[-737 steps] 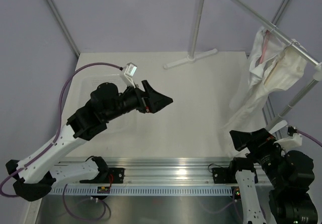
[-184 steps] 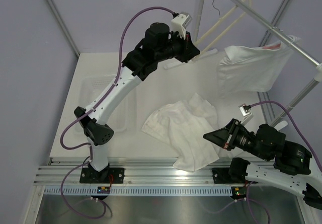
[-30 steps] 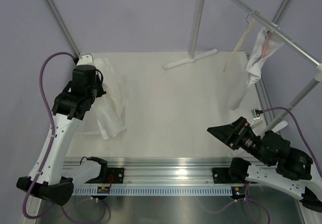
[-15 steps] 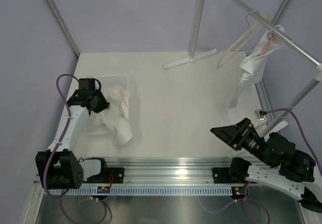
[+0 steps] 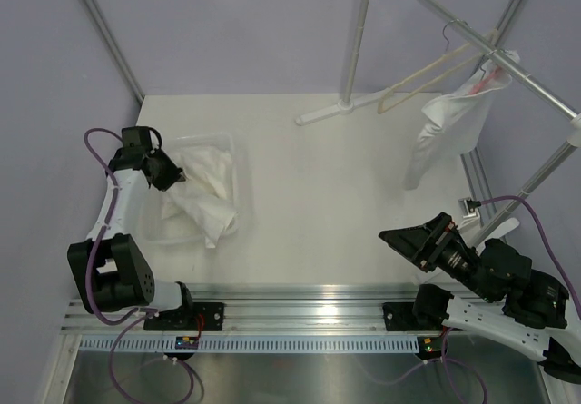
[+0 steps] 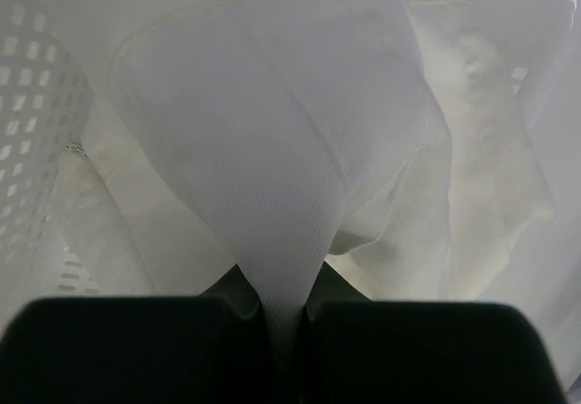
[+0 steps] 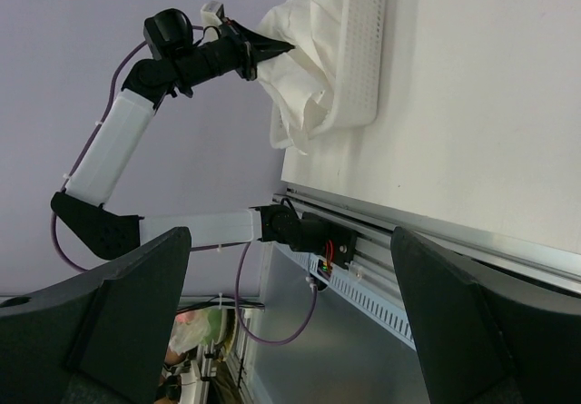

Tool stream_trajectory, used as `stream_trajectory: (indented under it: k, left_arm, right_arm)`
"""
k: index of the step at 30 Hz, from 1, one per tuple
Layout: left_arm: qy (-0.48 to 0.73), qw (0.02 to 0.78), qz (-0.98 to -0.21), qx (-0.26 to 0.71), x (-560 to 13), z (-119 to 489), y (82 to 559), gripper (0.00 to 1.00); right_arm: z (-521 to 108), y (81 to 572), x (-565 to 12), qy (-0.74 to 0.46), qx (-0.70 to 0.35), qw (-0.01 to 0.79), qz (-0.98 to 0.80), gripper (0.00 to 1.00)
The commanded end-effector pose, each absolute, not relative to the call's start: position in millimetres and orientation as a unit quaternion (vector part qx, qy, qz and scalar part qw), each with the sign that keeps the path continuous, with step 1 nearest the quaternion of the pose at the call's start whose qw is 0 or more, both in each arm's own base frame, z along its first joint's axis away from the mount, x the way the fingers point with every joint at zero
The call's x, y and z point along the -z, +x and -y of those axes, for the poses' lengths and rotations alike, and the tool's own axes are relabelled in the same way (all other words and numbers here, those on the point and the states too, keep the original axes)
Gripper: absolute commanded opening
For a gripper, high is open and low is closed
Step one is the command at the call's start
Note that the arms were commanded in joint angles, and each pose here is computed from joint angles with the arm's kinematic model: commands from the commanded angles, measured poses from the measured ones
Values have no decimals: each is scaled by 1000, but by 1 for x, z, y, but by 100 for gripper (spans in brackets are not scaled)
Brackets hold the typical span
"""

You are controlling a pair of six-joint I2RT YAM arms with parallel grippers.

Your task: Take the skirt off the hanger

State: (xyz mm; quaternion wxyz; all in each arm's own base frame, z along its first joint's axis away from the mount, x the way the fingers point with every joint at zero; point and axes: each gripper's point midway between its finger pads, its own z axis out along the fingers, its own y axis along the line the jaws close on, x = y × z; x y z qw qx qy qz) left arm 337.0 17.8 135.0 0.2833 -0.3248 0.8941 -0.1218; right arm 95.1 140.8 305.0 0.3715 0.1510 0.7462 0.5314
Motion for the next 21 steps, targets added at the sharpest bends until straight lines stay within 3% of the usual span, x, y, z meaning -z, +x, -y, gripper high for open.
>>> stream_trajectory:
  k: [1,9,17,20,21]
  left_arm:
    - [-352,314,-880,61,-143,-47,350,0]
    - [-368,319,-871,-54,-125,-91,365,0]
    - [-338,307,-889,-43,-111,-82,379,0]
    - [-326,291,-898,-43,-104,-75,373,14]
    - [-328,286,-900,-34,-103,-71,371,27]
  right_arm:
    - [-147,98,-309,153,-533,370,-746,100]
    - [-159,101,-304,146,-524,363,-756,99]
    - [-163,102,-300,147,-525,361,-757,100]
    - [-165,101,-301,145,-527,358,-757,99]
    - [-165,101,-300,144,-526,357,-759,99]
